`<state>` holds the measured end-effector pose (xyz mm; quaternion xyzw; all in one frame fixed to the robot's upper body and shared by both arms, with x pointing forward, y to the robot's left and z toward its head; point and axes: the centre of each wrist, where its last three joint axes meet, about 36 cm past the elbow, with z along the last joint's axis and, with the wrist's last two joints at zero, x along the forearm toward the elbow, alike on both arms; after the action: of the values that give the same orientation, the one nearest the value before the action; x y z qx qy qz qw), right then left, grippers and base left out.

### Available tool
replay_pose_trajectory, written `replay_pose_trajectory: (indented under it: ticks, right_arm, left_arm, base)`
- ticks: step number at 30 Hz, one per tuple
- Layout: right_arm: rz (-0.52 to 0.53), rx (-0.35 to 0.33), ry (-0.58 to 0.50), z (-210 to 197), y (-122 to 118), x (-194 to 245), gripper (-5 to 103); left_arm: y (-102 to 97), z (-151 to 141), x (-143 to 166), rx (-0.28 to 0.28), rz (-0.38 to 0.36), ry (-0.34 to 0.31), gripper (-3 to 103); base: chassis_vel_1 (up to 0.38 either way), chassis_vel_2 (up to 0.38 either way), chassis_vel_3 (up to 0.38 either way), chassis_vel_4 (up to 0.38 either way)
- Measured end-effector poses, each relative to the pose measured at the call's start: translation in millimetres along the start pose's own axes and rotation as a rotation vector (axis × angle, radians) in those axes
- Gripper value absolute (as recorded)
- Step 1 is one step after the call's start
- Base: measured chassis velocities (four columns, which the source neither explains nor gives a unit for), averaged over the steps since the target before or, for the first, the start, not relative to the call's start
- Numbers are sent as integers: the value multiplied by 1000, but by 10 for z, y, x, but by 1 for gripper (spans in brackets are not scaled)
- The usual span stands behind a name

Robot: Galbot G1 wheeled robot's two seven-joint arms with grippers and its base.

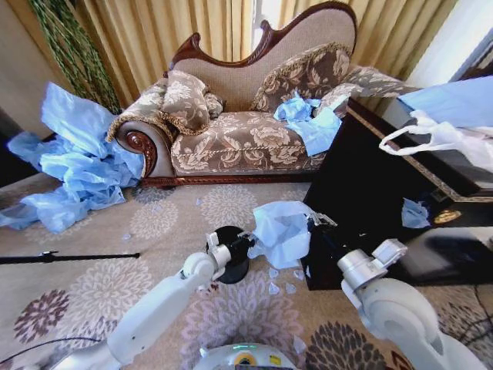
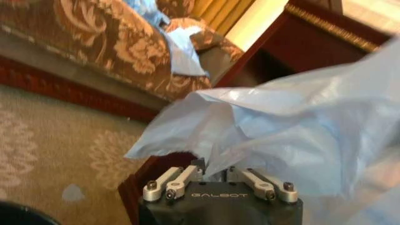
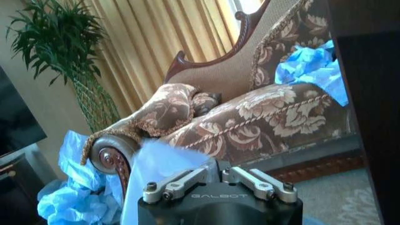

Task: Place a garbage bag over the trash bin.

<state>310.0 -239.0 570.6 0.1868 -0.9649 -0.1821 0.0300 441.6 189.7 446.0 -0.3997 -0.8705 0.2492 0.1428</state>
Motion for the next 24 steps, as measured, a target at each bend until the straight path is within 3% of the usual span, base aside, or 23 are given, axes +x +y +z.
replay_pose_trajectory:
  ticks: [3, 6, 11, 15, 20, 24]
  right_arm:
    - [-8, 2, 3, 25, 1, -46, 0]
    - [-32, 2, 11, 68, 8, -126, 0]
    - [-79, -17, 31, 175, 87, -268, 0]
    - [-123, -38, 55, 271, 203, -364, 0]
    - [-156, -34, 93, 431, 281, -482, 0]
    - [-168, -38, 107, 545, 330, -591, 0]
  left_arm:
    - [-108, -142, 198, -19, 2, -7, 10]
    - [-363, -385, 565, -52, 13, -19, 1]
    - [-686, -628, 842, -98, 32, -35, 0]
    - [-800, -686, 876, -100, 30, -50, 0]
    - [-839, -614, 941, -64, 5, -67, 0]
    - [-600, -509, 901, -10, -38, -87, 0]
  base:
    - [0, 0, 0, 0]
    - [0, 0, 0, 0]
    - [0, 0, 0, 0]
    - [0, 0, 0, 0]
    - [0, 0, 0, 0]
    - [0, 0, 0, 0]
